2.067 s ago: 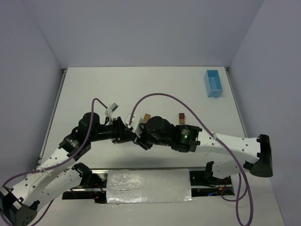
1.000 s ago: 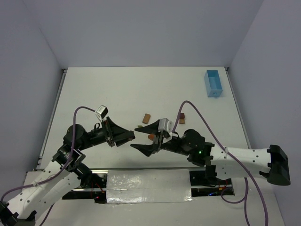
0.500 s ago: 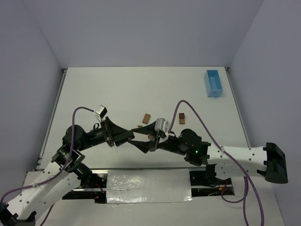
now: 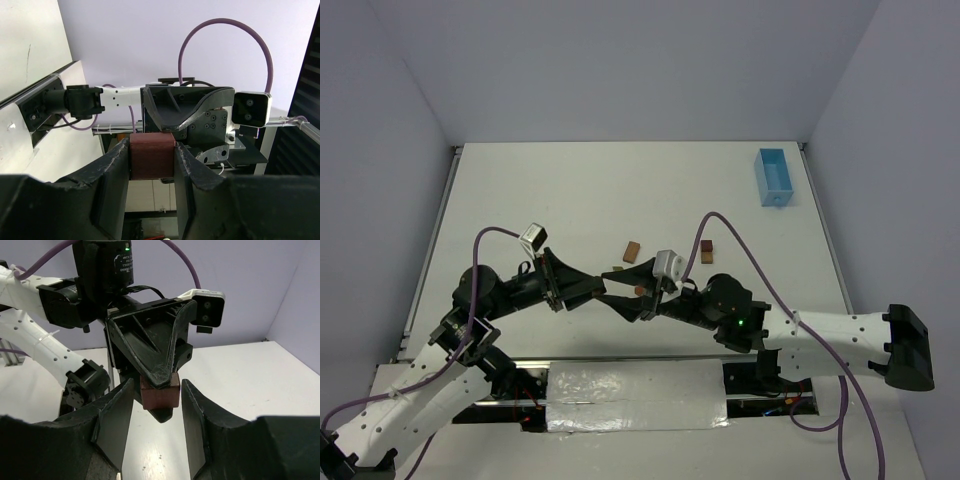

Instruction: Build the wood block tower

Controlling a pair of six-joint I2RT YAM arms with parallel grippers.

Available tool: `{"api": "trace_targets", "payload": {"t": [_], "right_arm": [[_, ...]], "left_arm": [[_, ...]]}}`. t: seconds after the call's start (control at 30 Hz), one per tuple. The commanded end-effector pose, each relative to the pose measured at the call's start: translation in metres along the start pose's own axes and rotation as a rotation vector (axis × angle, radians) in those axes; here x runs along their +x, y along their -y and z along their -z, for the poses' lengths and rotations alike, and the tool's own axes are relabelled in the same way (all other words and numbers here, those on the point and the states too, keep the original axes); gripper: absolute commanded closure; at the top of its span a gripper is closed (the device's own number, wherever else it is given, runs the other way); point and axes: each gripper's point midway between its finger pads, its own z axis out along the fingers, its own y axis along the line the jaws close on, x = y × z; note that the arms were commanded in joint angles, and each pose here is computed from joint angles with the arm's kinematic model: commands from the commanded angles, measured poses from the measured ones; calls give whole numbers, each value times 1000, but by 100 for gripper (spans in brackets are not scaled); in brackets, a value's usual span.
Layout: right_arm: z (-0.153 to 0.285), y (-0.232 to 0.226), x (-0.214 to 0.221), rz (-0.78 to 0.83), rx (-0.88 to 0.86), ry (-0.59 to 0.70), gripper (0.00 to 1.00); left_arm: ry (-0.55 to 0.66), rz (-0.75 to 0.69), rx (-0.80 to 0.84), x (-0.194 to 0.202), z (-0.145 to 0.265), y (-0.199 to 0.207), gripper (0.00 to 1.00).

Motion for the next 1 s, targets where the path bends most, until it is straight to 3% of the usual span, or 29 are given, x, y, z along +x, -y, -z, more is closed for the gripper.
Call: {"api": "trace_targets", "payload": {"t": [0.0, 0.37, 0.57, 0.73, 0.97], "right_arm": [[-2, 3, -5, 14, 12, 23, 50], [-3, 8, 3, 5, 29, 2, 54], [-1, 10, 6, 1, 34, -6, 65], [-1, 11, 13, -8, 38, -21, 65], [0, 17, 15, -19, 69, -16, 56]], "left_arm": [[-2, -36, 80, 3, 4, 30, 100], [7, -45, 86, 3, 5, 32, 100], [10, -42, 88, 2, 5, 31, 100], [13, -41, 92, 1, 5, 34, 100], [12, -57, 100, 2, 5, 40, 100]]}}
